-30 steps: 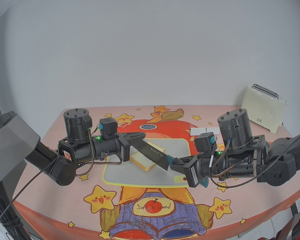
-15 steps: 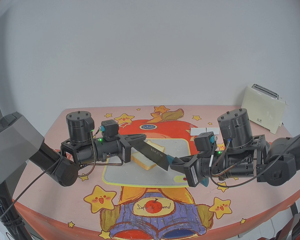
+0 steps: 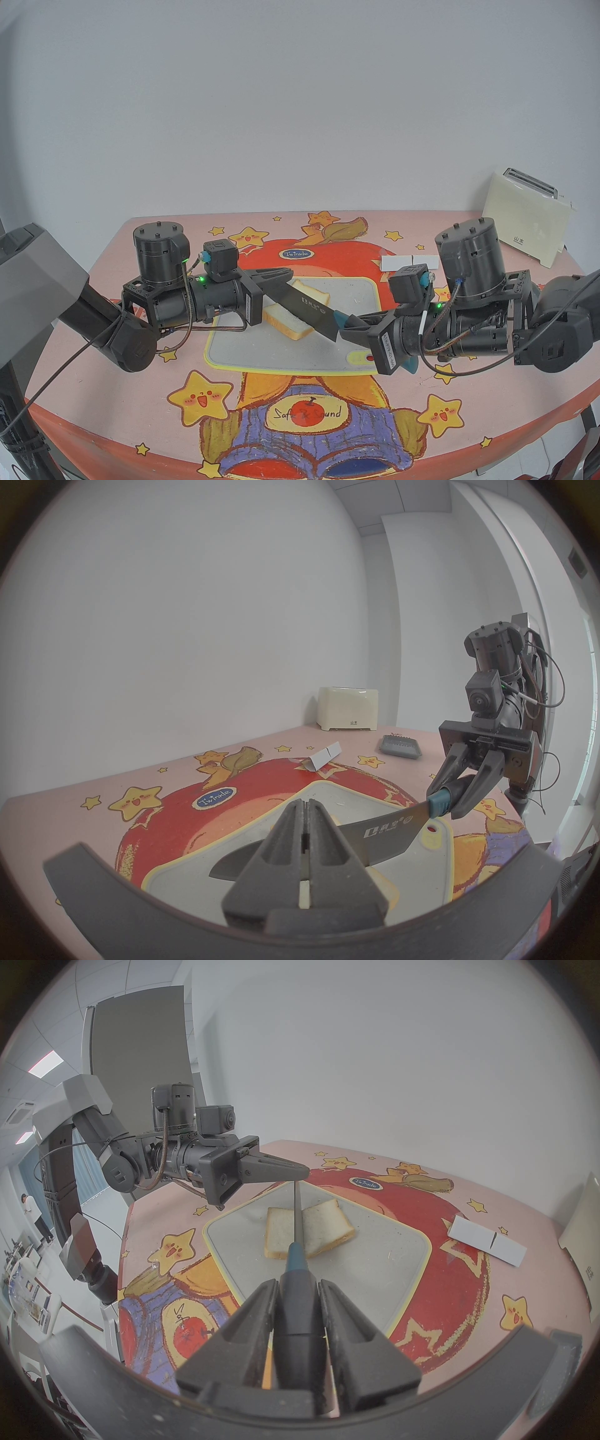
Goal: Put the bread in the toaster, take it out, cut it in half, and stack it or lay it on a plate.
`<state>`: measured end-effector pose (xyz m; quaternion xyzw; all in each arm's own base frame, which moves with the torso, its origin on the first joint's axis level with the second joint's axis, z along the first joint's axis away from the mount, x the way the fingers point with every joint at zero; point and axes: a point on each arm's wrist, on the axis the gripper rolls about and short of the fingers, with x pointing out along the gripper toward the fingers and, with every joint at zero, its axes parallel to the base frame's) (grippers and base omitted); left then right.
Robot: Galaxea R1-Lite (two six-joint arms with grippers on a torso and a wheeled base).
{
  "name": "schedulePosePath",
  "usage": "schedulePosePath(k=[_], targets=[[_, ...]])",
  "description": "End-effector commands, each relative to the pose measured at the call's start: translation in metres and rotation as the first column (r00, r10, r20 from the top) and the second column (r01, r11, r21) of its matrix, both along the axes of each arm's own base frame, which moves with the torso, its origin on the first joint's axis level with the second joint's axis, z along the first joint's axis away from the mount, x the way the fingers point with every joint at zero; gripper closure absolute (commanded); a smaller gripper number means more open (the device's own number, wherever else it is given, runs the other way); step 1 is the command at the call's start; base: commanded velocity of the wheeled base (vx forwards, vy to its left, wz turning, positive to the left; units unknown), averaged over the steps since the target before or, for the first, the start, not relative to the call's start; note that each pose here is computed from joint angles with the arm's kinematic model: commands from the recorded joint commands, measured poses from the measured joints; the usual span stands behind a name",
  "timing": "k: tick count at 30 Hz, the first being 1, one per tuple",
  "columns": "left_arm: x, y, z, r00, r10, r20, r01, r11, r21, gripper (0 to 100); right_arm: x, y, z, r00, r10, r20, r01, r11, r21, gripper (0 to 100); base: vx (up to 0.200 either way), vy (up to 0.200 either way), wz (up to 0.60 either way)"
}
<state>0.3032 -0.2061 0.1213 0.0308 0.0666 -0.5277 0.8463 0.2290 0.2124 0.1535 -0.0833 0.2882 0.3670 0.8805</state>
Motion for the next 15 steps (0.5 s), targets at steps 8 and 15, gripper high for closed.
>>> schedulePosePath(k=[8, 15], targets=[[0.0008, -0.0002, -0.0013, 1.0, 0.002, -0.002, -0.002, 1.0, 0.002, 100, -0.0013, -0.001, -0.0038, 1.0, 0.002, -0.012, -0.002, 1.0, -0.01, 100, 0.0, 0.0, 0.0], [0.0003, 0.0014, -0.0041, 1.0, 0.004, -0.011, -0.004, 1.0, 0.007, 100, 0.0011, 0.0012, 0.0021, 1.0, 0.0, 0.006, 0.0, 1.0, 0.005, 100, 0.0, 0.0, 0.0]])
